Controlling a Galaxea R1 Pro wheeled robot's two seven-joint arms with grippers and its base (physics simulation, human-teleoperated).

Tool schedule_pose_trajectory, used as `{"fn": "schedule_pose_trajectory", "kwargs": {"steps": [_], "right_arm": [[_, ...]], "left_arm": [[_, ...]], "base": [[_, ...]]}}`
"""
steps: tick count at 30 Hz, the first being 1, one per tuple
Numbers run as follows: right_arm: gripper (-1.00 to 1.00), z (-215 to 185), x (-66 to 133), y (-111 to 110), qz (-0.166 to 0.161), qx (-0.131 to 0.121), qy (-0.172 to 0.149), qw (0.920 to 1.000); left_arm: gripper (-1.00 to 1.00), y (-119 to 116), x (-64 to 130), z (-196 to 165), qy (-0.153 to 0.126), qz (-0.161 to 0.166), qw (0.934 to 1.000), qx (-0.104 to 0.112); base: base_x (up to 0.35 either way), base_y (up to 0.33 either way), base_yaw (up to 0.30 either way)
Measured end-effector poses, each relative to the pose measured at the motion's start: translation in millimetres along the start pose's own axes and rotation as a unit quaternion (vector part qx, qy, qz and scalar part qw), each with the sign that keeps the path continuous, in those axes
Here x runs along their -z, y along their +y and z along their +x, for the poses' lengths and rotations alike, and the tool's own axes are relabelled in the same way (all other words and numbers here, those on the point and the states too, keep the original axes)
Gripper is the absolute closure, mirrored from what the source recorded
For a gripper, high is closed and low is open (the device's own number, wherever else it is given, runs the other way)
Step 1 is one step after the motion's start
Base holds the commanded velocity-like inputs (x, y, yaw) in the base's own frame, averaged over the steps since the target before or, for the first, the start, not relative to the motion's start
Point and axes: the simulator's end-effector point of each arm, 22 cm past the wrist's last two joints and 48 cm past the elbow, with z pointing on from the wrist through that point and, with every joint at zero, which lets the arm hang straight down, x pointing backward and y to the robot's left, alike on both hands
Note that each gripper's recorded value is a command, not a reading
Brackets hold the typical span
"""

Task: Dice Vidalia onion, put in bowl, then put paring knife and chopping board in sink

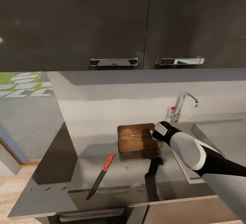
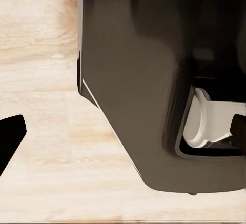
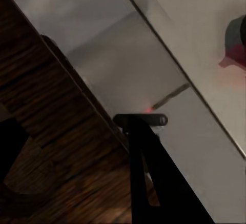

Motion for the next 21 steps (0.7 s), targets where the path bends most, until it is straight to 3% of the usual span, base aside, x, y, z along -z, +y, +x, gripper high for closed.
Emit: {"fn": "schedule_pose_trajectory", "kwargs": {"steps": [6,16,21], "right_arm": [[1.00,-8,16.8,29,-0.028,-0.015,0.001,0.9995],[1.00,-44,36.2,37,-0.036,-0.019,-0.024,0.9989],[1.00,-68,42.2,25,-0.030,-0.025,-0.034,0.9986]], "left_arm": [[-1.00,1,0.5,9,0.010,-0.001,0.9999,0.001],[-1.00,2,0.8,10,0.011,-0.002,0.9999,0.001],[-1.00,3,0.8,10,0.011,-0.003,0.9999,0.001]], "base": [[0.000,0.000,0.000],[0.000,0.000,0.000],[0.000,0.000,0.000]]}}
